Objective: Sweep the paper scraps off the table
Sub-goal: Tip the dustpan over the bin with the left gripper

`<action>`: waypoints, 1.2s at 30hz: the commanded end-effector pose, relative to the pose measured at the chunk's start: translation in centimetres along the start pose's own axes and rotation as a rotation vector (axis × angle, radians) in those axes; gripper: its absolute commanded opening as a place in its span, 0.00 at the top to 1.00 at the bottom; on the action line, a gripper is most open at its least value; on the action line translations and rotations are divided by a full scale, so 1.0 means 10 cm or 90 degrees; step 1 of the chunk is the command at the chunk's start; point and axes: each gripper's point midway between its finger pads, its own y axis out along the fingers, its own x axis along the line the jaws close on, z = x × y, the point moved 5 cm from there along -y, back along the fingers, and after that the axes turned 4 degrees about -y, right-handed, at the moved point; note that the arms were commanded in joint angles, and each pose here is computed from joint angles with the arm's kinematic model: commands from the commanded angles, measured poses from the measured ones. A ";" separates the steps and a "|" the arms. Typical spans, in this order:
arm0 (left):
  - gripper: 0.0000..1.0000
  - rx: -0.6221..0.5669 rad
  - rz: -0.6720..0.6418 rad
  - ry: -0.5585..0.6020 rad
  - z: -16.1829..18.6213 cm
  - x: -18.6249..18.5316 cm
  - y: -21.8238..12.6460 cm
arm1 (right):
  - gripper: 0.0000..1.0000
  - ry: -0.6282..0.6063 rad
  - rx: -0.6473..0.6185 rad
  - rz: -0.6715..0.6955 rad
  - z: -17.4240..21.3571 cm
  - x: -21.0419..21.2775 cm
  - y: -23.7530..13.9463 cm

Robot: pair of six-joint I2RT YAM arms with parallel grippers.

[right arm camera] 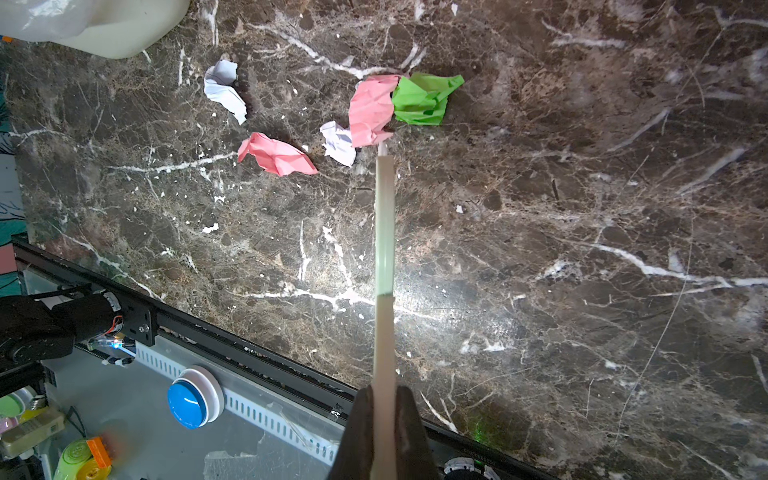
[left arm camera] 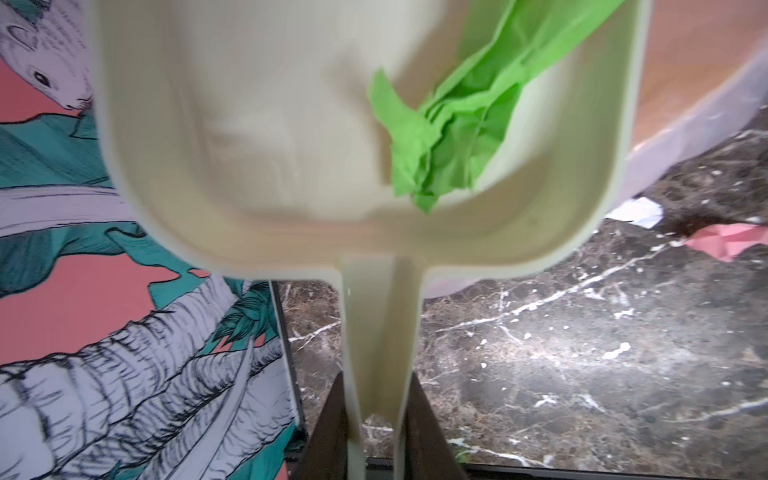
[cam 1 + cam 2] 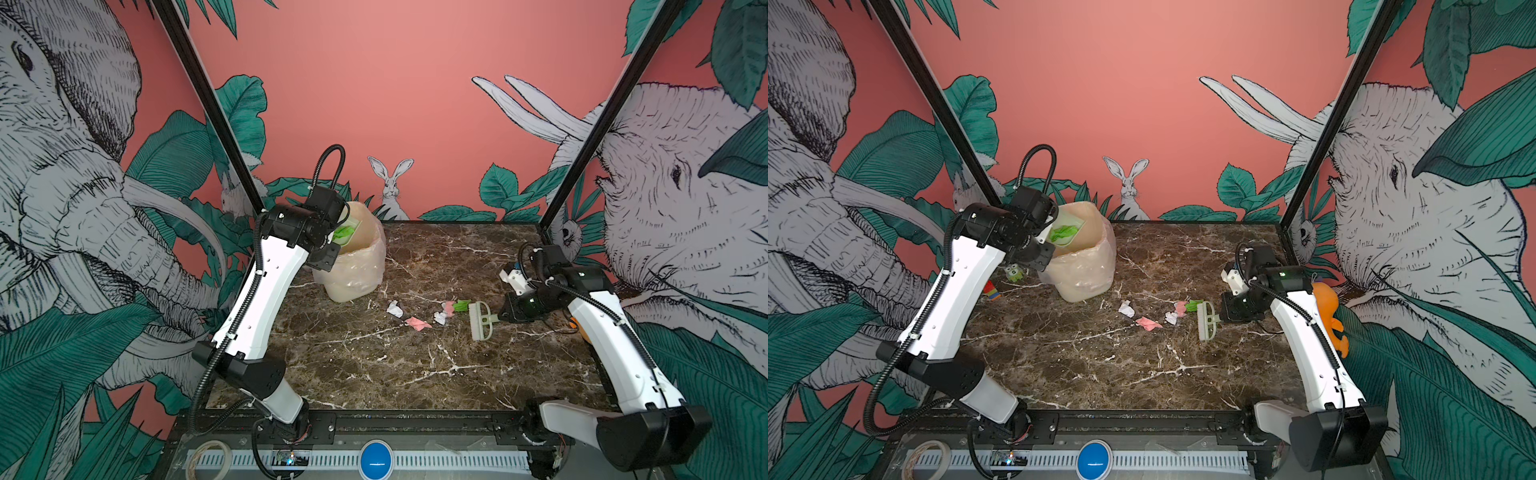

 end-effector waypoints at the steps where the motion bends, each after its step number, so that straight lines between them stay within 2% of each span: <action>1: 1.00 0.019 -0.078 0.036 0.03 0.18 -0.02 | 1.00 -0.014 -0.002 -0.008 -0.01 0.02 -0.03; 14: 1.00 0.028 -0.236 0.135 -0.17 0.34 0.12 | 1.00 -0.012 0.009 -0.016 -0.01 0.01 0.01; 30: 1.00 -0.024 -0.462 0.382 -0.36 0.20 -0.03 | 1.00 -0.008 0.004 -0.011 0.07 0.03 -0.04; 36: 1.00 -0.022 -0.506 0.435 -0.38 0.13 -0.01 | 1.00 -0.006 -0.002 -0.012 0.07 0.05 -0.07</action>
